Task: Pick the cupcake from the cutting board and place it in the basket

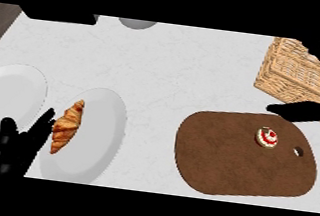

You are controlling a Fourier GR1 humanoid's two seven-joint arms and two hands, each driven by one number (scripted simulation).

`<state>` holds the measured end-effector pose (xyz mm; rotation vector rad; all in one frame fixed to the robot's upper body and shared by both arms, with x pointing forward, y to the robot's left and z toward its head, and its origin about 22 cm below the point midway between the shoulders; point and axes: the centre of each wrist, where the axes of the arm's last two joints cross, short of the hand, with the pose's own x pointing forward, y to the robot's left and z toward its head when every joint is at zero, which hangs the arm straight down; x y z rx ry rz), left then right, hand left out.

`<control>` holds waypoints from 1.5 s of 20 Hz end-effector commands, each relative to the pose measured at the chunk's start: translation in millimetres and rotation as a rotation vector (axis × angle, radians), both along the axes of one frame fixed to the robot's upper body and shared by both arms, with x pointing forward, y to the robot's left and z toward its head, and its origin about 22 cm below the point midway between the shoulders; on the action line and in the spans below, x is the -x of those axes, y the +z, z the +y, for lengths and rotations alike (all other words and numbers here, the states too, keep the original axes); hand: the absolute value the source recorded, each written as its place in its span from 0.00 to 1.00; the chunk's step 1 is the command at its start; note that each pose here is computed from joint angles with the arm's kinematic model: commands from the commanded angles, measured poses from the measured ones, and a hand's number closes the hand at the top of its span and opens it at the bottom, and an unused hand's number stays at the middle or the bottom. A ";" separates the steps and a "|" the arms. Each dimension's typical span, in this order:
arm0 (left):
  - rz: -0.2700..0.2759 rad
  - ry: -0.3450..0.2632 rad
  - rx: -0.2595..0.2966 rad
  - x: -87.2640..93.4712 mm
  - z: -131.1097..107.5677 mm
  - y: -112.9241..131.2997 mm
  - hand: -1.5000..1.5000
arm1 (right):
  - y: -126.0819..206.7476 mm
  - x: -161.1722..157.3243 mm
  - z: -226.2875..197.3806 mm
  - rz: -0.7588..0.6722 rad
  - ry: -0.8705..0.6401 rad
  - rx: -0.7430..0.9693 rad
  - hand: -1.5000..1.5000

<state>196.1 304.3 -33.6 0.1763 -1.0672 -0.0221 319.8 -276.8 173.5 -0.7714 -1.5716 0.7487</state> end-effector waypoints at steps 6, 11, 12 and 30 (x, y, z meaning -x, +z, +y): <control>0.066 0.021 0.008 5.6 2.5 -5.0 0.50 | 139.1 34.5 -22.6 0.255 -0.021 0.333 0.00; 0.070 0.020 0.013 9.4 -4.3 -19.4 0.50 | 168.2 49.8 -26.8 0.459 0.006 0.414 0.00; 0.056 0.004 0.010 7.2 0.4 -13.1 0.50 | 167.0 44.0 -33.0 0.506 -0.005 0.406 0.00; 0.043 -0.011 0.030 6.1 -18.9 -10.7 0.50 | 105.6 54.3 -29.3 0.512 0.023 0.305 0.00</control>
